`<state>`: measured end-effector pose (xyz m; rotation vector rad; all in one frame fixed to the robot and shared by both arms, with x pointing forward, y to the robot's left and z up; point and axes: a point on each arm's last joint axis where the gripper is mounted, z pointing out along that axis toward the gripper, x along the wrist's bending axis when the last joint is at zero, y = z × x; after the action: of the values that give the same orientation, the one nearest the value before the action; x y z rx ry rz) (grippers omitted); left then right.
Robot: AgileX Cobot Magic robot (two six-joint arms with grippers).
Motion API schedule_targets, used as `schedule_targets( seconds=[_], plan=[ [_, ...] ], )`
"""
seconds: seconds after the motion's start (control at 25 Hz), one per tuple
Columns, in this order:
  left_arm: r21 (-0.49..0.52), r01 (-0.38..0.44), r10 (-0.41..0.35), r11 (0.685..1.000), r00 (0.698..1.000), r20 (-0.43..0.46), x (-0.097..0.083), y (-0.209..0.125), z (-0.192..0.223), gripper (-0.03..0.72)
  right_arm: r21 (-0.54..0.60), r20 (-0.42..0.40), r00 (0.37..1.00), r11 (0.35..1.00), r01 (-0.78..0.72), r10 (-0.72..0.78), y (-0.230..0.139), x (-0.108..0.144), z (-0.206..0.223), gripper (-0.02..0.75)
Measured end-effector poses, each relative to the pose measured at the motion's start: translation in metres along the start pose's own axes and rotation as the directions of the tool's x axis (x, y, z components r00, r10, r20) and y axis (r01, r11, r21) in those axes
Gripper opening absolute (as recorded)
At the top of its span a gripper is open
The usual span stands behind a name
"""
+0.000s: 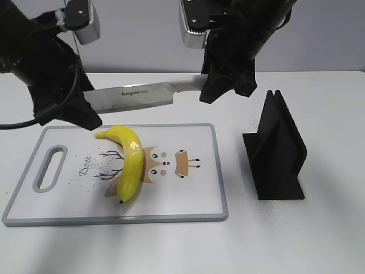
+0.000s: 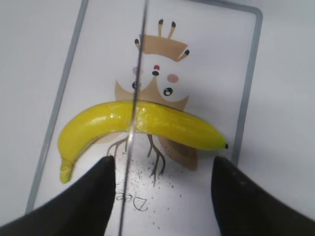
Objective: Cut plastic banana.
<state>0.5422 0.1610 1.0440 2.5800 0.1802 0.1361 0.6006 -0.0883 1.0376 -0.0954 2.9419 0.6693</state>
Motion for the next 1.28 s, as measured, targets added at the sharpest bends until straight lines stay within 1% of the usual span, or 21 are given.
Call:
schedule_targets(
  seconds=[0.16,0.24,0.28,0.32,0.36,0.4,0.44,0.48,0.52,0.56,0.64,0.72,0.76,0.8,0.84,0.92,0.96,1.04,1.08,1.16,1.28],
  plan=[
    [-0.051,-0.012,0.007,0.999,0.995,-0.098,0.003,0.011,-0.025,0.613,0.020,-0.012,1.000,1.000,0.006,-0.006,-0.002,0.001,0.000,0.158],
    [-0.077,0.023,-0.034,0.997,0.989,-0.144,0.005,0.016,-0.039,0.613,0.037,-0.015,1.000,0.999,-0.004,0.004,-0.003,0.002,-0.001,0.158],
    [-0.093,0.065,-0.080,0.994,0.982,-0.172,0.007,0.017,-0.048,0.612,0.040,-0.013,1.000,0.999,-0.023,0.023,-0.003,0.002,-0.003,0.158],
    [-0.109,0.125,-0.146,0.986,0.968,-0.204,0.009,0.017,-0.056,0.611,0.044,-0.004,0.998,0.998,-0.055,0.055,-0.003,0.002,-0.005,0.158],
    [-0.127,0.211,-0.237,0.969,0.942,-0.238,0.013,0.014,-0.062,0.610,0.049,0.008,0.995,0.994,-0.095,0.095,-0.002,0.002,-0.009,0.158],
    [-0.130,0.290,-0.315,0.948,0.907,-0.278,0.018,0.008,-0.068,0.609,0.050,0.022,0.991,0.990,-0.135,0.134,-0.001,0.002,-0.013,0.158],
    [-0.137,0.394,-0.417,0.909,0.851,-0.318,0.023,0.000,-0.073,0.606,0.046,0.039,0.981,0.981,-0.191,0.189,0.000,0.002,-0.018,0.158],
    [-0.142,0.497,-0.513,0.856,0.784,-0.349,0.027,-0.010,-0.077,0.602,0.042,0.058,0.968,0.968,-0.249,0.246,0.002,0.002,-0.024,0.158],
    [-0.141,0.581,-0.587,0.802,0.720,-0.370,0.031,-0.020,-0.081,0.597,0.033,0.076,0.949,0.950,-0.309,0.306,0.004,0.002,-0.030,0.158],
    [-0.138,0.660,-0.653,0.739,0.649,-0.392,0.033,-0.031,-0.086,0.594,0.025,0.089,0.930,0.933,-0.359,0.356,0.005,0.002,-0.035,0.158],
    [-0.098,0.777,-0.735,0.621,0.535,-0.416,0.032,-0.051,-0.093,0.591,0.006,0.101,0.875,0.879,-0.477,0.474,0.008,0.004,-0.045,0.158],
    [-0.050,0.858,-0.787,0.512,0.445,-0.427,0.028,-0.067,-0.098,0.589,-0.001,0.094,0.820,0.824,-0.567,0.565,0.009,0.007,-0.051,0.158],
    [-0.022,0.884,-0.804,0.466,0.413,-0.427,0.025,-0.072,-0.100,0.588,-0.003,0.085,0.791,0.794,-0.608,0.606,0.010,0.009,-0.053,0.158],
    [-0.010,0.901,-0.816,0.434,0.388,-0.428,0.024,-0.077,-0.102,0.588,-0.001,0.073,0.764,0.767,-0.642,0.641,0.010,0.010,-0.054,0.158],
    [-0.007,0.911,-0.824,0.412,0.369,-0.430,0.023,-0.081,-0.104,0.588,-0.007,0.059,0.742,0.744,-0.668,0.667,0.012,0.011,-0.055,0.158],
    [-0.002,0.925,-0.835,0.379,0.341,-0.432,0.017,-0.086,-0.103,0.588,-0.028,0.020,0.690,0.691,-0.723,0.723,0.015,0.017,-0.058,0.158],
    [0.008,0.929,-0.838,0.369,0.337,-0.429,0.010,-0.089,-0.102,0.588,-0.035,0.004,0.675,0.674,-0.738,0.738,0.015,0.021,-0.060,0.158],
    [0.018,0.935,-0.849,0.353,0.329,-0.415,-0.010,-0.092,-0.100,0.588,-0.038,-0.029,0.641,0.640,-0.767,0.767,0.014,0.035,-0.067,0.158],
    [0.021,0.936,-0.850,0.350,0.327,-0.412,-0.020,-0.094,-0.100,0.588,-0.049,-0.032,0.621,0.619,-0.784,0.784,0.013,0.042,-0.070,0.158],
    [0.019,0.936,-0.850,0.352,0.328,-0.413,-0.047,-0.097,-0.103,0.588,-0.098,-0.020,0.568,0.564,-0.820,0.823,0.008,0.058,-0.079,0.158],
    [-0.004,0.929,-0.840,0.371,0.333,-0.429,-0.087,-0.103,-0.110,0.583,-0.206,0.016,0.462,0.454,-0.867,0.887,-0.002,0.078,-0.089,0.158]
  ],
)
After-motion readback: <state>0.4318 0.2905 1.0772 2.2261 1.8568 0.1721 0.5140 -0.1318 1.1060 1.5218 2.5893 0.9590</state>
